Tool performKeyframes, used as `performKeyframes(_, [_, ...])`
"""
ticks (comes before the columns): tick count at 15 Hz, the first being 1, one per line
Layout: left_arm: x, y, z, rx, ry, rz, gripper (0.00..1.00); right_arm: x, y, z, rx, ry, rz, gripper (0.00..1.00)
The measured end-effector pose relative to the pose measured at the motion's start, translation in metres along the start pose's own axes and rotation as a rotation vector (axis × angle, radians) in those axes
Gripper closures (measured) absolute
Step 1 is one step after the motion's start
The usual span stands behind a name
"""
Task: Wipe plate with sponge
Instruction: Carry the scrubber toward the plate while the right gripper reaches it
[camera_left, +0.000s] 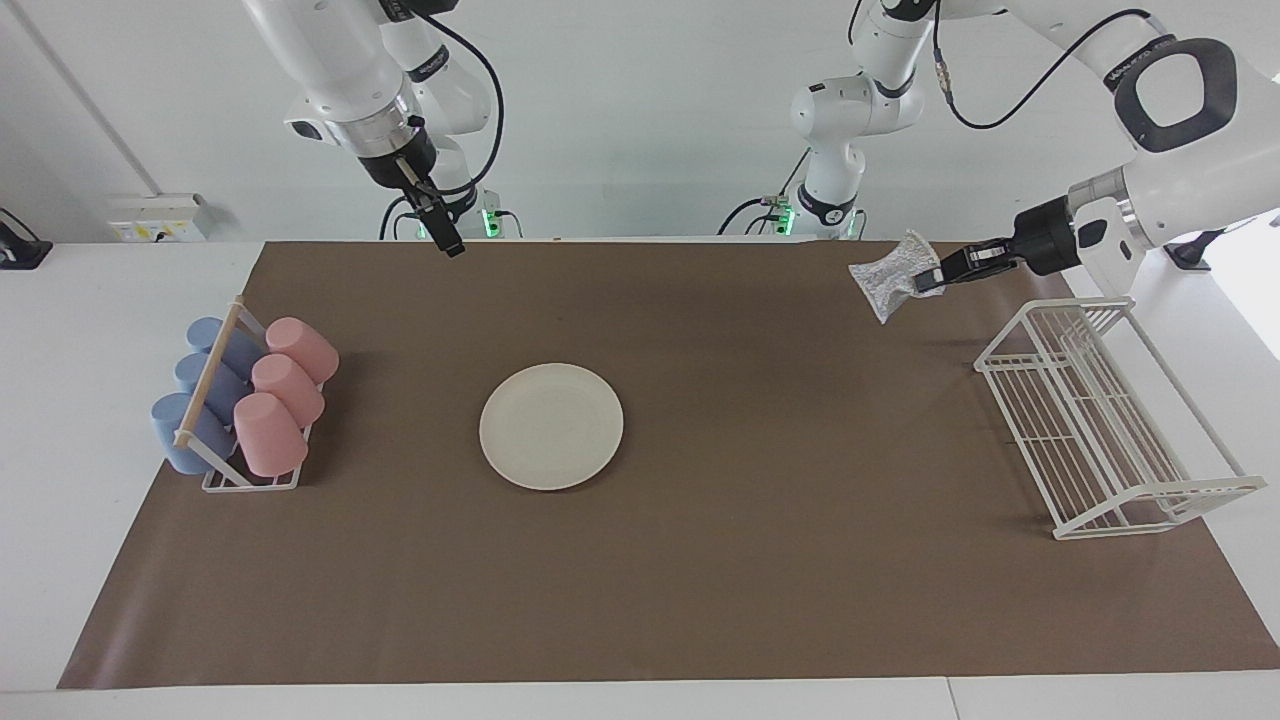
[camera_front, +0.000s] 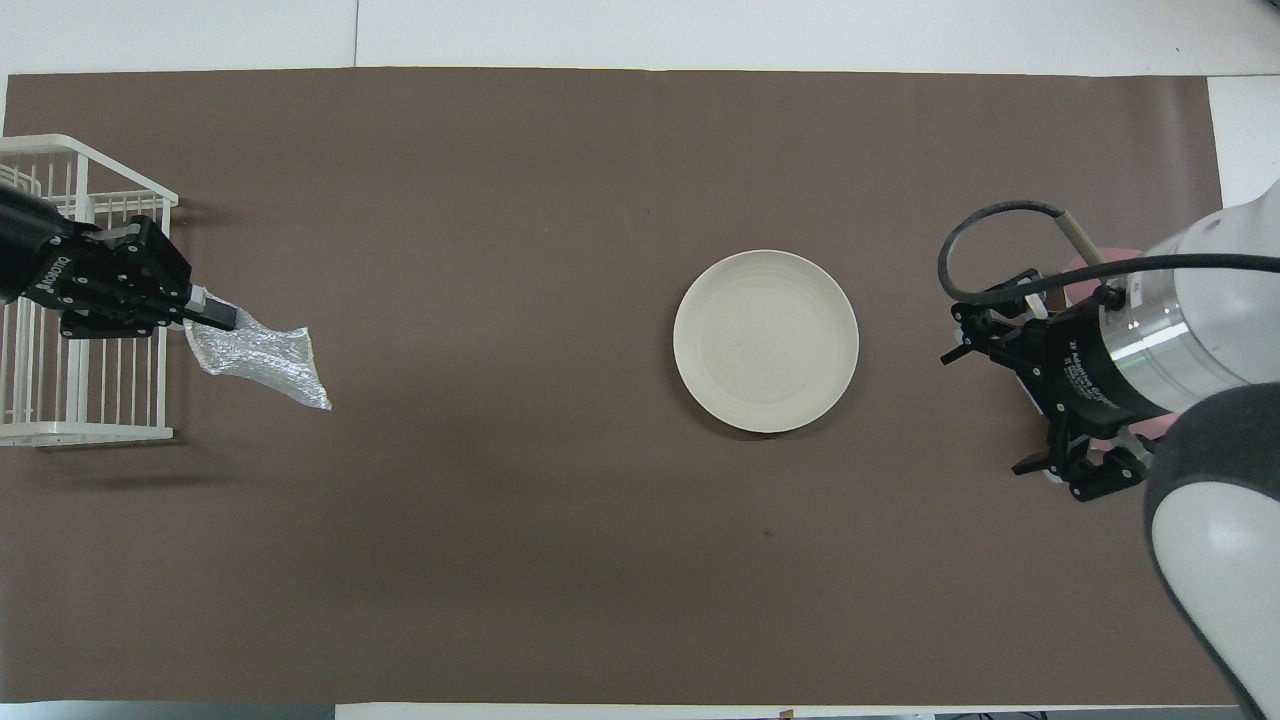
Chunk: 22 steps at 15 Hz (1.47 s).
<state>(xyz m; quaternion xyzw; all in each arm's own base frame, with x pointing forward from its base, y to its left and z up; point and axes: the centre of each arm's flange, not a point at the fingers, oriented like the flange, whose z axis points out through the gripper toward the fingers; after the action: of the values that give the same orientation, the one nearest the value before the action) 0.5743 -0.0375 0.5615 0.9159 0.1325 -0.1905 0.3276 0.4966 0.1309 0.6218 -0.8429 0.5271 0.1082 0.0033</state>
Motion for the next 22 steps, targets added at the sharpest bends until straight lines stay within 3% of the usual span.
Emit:
performKeyframes(6, [-0.044, -0.034, 0.078, -0.389, -0.026, 0.104, 0.95, -0.02, -0.006, -0.003, 0.044, -0.069, 0.08, 0.0])
performKeyframes(10, [-0.074, -0.025, 0.119, -0.524, -0.025, 0.136, 0.95, -0.078, -0.022, 0.0, 0.098, -0.062, 0.151, 0.0])
performKeyframes(13, [-0.092, -0.018, 0.151, -0.598, -0.038, 0.211, 0.95, -0.129, -0.029, 0.006, 0.15, -0.065, 0.178, 0.0])
performKeyframes(16, [-0.101, -0.012, 0.174, -0.635, -0.054, 0.304, 0.95, -0.149, -0.028, 0.016, 0.165, -0.066, 0.195, 0.0])
performKeyframes(22, [-0.117, 0.007, 0.204, -0.635, -0.094, 0.4, 0.95, -0.234, -0.022, 0.05, 0.186, -0.094, 0.3, 0.0])
